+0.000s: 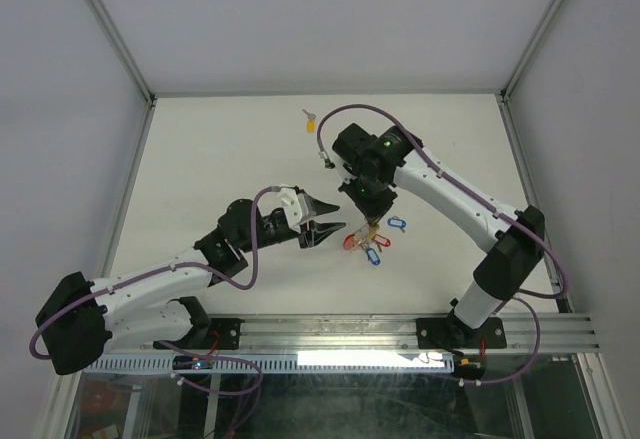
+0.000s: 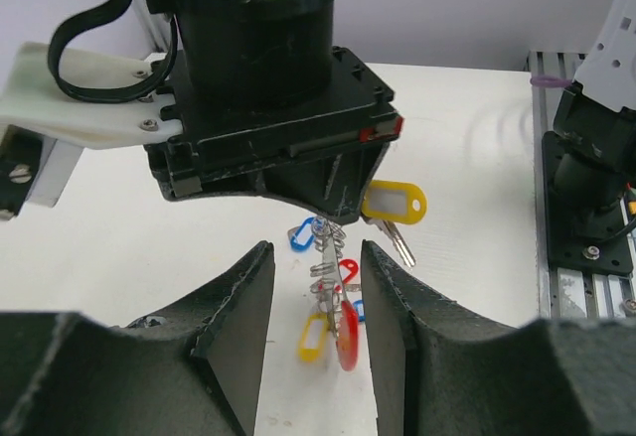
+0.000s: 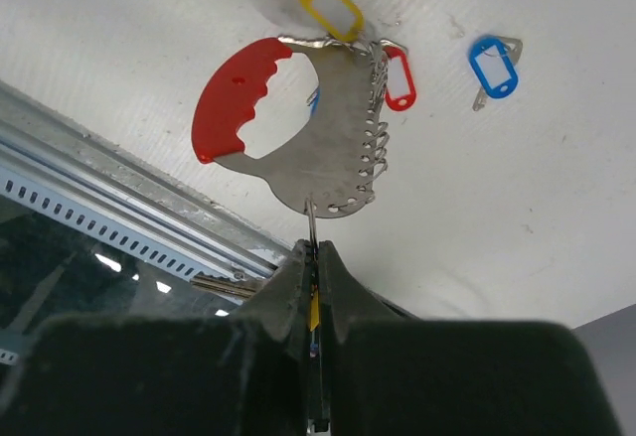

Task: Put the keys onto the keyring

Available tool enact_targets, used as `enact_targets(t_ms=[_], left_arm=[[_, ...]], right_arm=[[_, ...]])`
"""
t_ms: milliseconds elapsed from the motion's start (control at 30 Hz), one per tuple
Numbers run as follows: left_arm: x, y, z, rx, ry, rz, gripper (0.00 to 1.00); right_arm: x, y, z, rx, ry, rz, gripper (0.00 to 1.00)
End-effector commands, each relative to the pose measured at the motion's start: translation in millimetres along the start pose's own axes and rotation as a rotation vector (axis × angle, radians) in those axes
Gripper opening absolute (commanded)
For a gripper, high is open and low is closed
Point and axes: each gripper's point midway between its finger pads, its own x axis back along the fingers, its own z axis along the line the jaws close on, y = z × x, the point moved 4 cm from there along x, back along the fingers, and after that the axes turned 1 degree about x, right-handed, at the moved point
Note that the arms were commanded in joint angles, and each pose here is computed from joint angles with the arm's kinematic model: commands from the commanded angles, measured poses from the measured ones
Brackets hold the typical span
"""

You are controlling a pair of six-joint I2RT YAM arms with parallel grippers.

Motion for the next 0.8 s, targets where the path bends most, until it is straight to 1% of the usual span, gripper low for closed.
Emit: enact_targets(t_ms=[0,33,67,100,133,167,200,233,267,300,333,367,400,433,467,500,533,567,600,633,667,733,767], left_arm=[[0,25,9,-0.042,0.038,-0.052,0.39],[1,23,10,-0.044,0.044,-0.047,0.39],[2,22,10,-0.046,0.052,-0.044,0.39],[2,21,11,-0.046,0.054,-0.042,0.39],[2,21,11,-0.047,0.056,-0.042,0.39],[2,21,11,-0.046,0.055,-0.043,0.39],[1,21,11,-0.043,0.052,-0.045,0.39],[0,21,10,-0.041,0.048,-0.043,0.39],[0,21,10,-0.04,0.046,-0.042,0.39],[0,19,10,-0.04,0.047,-0.037,0.39],[-1,19,10,-0.041,0.048,-0.034,0.39],[-1,18,11,-0.042,0.053,-0.032,0.39],[-1,18,11,-0.043,0.053,-0.031,0.39],[-1,19,12,-0.044,0.054,-0.031,0.39],[-2,19,12,-0.042,0.053,-0.033,0.39],[-2,20,12,-0.041,0.051,-0.036,0.39],[-3,20,11,-0.039,0.047,-0.035,0.39],[-3,19,11,-0.038,0.044,-0.033,0.39],[-3,18,11,-0.038,0.043,-0.029,0.39],[-3,17,11,-0.039,0.044,-0.024,0.39],[-3,16,11,-0.041,0.045,-0.019,0.39],[-4,14,12,-0.041,0.048,-0.011,0.39],[-4,13,12,-0.041,0.048,-0.009,0.39]], right_arm=[[5,9,6,-0.012,0.119,-0.064,0.0],[13,13,24,0.027,0.212,-0.117,0.0],[17,17,28,0.034,0.223,-0.151,0.0],[13,14,13,0.01,0.118,-0.128,0.0],[5,5,-10,-0.022,-0.002,-0.063,0.0],[-4,-5,-32,-0.065,-0.084,0.012,0.0],[-12,-12,-43,-0.101,-0.081,0.06,0.0],[-14,-10,-37,-0.099,-0.008,0.039,0.0],[-8,-1,-18,-0.065,0.122,-0.035,0.0],[3,12,6,-0.019,0.246,-0.139,0.0],[16,18,26,0.017,0.335,-0.212,0.0],[22,19,32,0.031,0.347,-0.235,0.0],[16,14,21,0.007,0.254,-0.195,0.0],[3,5,-3,-0.027,0.105,-0.118,0.0],[-11,-9,-26,-0.072,0.016,-0.02,0.0],[-19,-19,-36,-0.096,0.003,0.047,0.0],[-21,-19,-29,-0.084,0.06,0.049,0.0],[-13,-12,-13,-0.051,0.147,-0.024,0.0],[-2,-2,8,-0.026,0.271,-0.109,0.0],[6,5,16,-0.01,0.309,-0.171,0.0],[11,8,16,-0.002,0.301,-0.193,0.0],[11,5,9,0.008,0.259,-0.181,0.0],[12,4,8,0.013,0.267,-0.177,0.0]])
